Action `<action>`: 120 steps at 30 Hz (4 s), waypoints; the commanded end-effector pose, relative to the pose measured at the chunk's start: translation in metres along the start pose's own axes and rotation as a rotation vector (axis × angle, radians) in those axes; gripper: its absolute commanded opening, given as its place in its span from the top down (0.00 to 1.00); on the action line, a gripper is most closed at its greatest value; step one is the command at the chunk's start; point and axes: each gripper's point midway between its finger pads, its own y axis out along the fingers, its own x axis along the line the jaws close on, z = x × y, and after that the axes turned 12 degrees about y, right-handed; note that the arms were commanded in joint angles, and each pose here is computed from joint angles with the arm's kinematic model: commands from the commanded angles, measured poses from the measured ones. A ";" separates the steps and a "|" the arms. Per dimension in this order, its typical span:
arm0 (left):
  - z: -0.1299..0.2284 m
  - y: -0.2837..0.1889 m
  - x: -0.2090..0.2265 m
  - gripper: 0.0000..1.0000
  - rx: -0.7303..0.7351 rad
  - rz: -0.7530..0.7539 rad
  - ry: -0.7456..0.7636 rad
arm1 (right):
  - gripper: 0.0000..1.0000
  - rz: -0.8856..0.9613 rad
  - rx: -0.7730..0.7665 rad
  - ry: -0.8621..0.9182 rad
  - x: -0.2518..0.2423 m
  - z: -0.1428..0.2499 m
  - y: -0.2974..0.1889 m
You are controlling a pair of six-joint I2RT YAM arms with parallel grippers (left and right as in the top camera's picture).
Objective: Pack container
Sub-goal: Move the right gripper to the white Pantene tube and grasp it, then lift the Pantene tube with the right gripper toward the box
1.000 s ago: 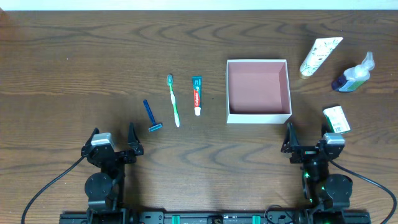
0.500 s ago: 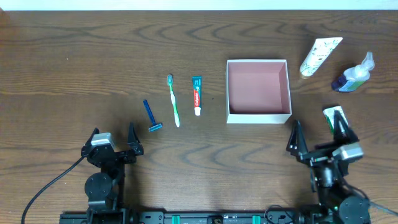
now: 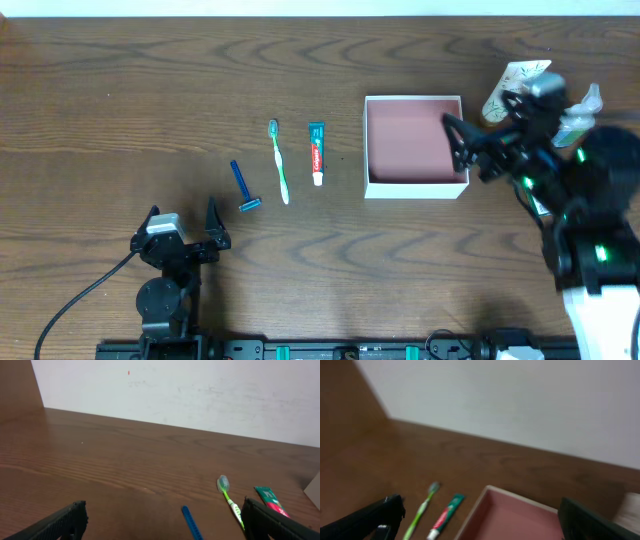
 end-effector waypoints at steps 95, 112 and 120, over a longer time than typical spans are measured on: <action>0.018 0.001 0.002 0.02 0.052 -0.012 0.017 | 0.50 1.025 -0.126 1.499 -0.278 0.031 0.086; 0.018 0.001 0.002 0.02 0.052 -0.012 0.017 | 0.80 1.044 -0.116 1.505 -0.279 0.034 0.082; 0.018 0.001 0.002 0.02 0.052 -0.012 0.017 | 0.87 1.059 -0.095 1.512 -0.276 0.039 0.079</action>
